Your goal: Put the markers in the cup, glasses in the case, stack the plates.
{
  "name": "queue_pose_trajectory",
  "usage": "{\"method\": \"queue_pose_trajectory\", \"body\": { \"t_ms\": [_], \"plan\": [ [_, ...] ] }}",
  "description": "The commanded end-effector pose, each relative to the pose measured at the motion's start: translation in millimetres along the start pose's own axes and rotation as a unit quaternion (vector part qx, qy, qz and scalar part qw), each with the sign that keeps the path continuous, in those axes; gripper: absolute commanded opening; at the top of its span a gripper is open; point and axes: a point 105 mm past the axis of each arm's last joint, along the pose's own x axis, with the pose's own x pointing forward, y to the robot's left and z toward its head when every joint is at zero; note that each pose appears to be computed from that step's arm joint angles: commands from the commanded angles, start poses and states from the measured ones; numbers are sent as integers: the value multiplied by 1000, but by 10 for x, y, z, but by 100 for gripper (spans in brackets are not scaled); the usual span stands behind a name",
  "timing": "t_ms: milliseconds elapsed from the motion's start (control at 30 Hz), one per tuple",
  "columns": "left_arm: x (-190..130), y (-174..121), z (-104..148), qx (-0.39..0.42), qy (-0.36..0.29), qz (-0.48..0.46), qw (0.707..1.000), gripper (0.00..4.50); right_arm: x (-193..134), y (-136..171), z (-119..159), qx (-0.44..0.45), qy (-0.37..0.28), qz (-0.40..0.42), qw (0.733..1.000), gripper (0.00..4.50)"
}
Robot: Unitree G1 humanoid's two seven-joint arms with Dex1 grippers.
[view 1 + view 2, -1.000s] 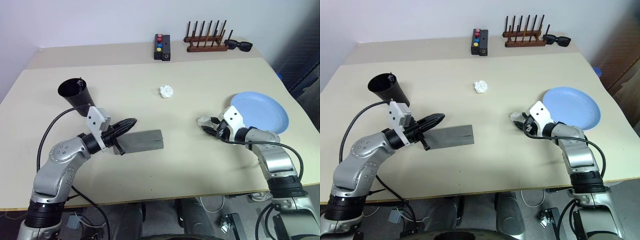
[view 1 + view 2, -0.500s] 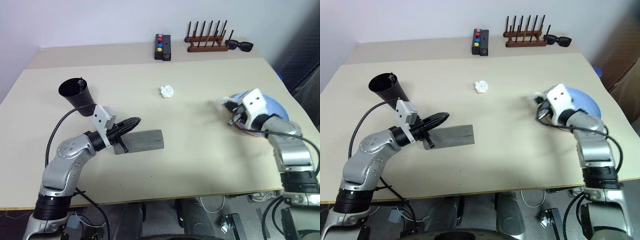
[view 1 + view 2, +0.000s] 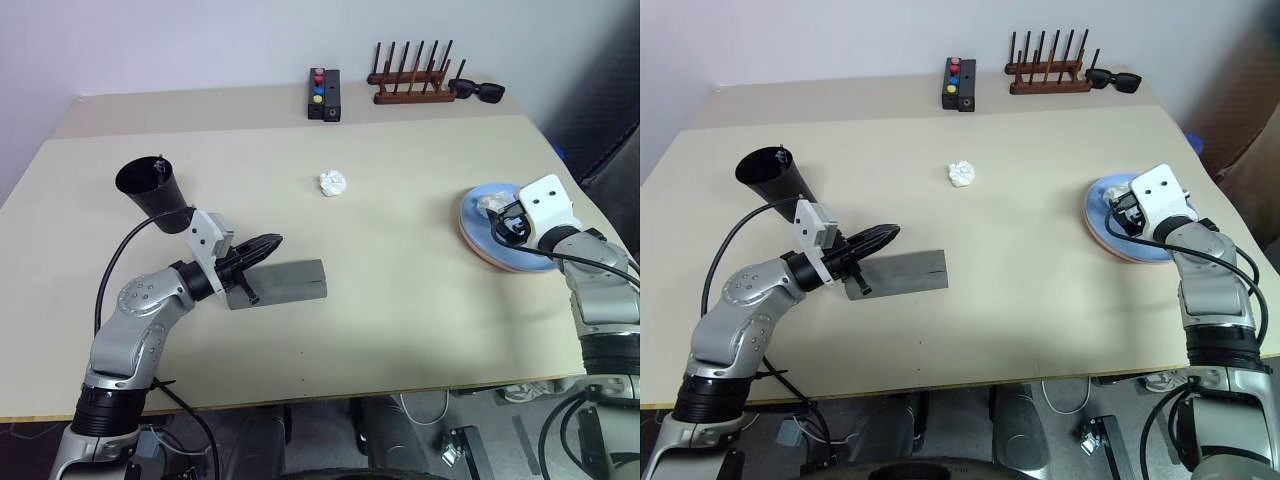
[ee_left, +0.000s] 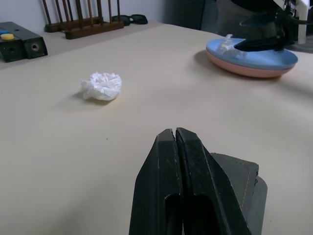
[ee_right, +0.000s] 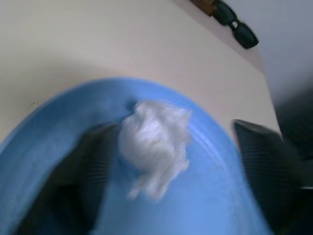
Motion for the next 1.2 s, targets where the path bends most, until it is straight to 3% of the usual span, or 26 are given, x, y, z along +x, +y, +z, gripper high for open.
{"method": "queue_pose_trajectory", "body": {
  "t_ms": [33, 167, 233, 467, 667, 1200],
  "plan": [
    [-31, 1, 82, 16, -14, 4, 1000, 0, 72, 124, 374, 6, -77, 20, 997, 423],
    [-57, 70, 103, 22, -18, 24, 999, 0, 156, 577, 675, 54, -140, 106, 983, 423],
    [-76, 118, 105, 26, -17, 36, 999, 0, 234, 1003, 854, 59, -169, 175, 968, 423],
    [-168, 200, 73, 30, -10, 64, 997, 0, 585, 1873, 1270, 75, -190, 266, 942, 423],
    [-205, 193, 68, 30, -12, 77, 996, 0, 788, 2141, 1431, 53, -176, 261, 948, 423],
    [-247, 195, 73, 34, -11, 88, 995, 0, 924, 2169, 1460, 25, -157, 214, 964, 423]
  ]
}}
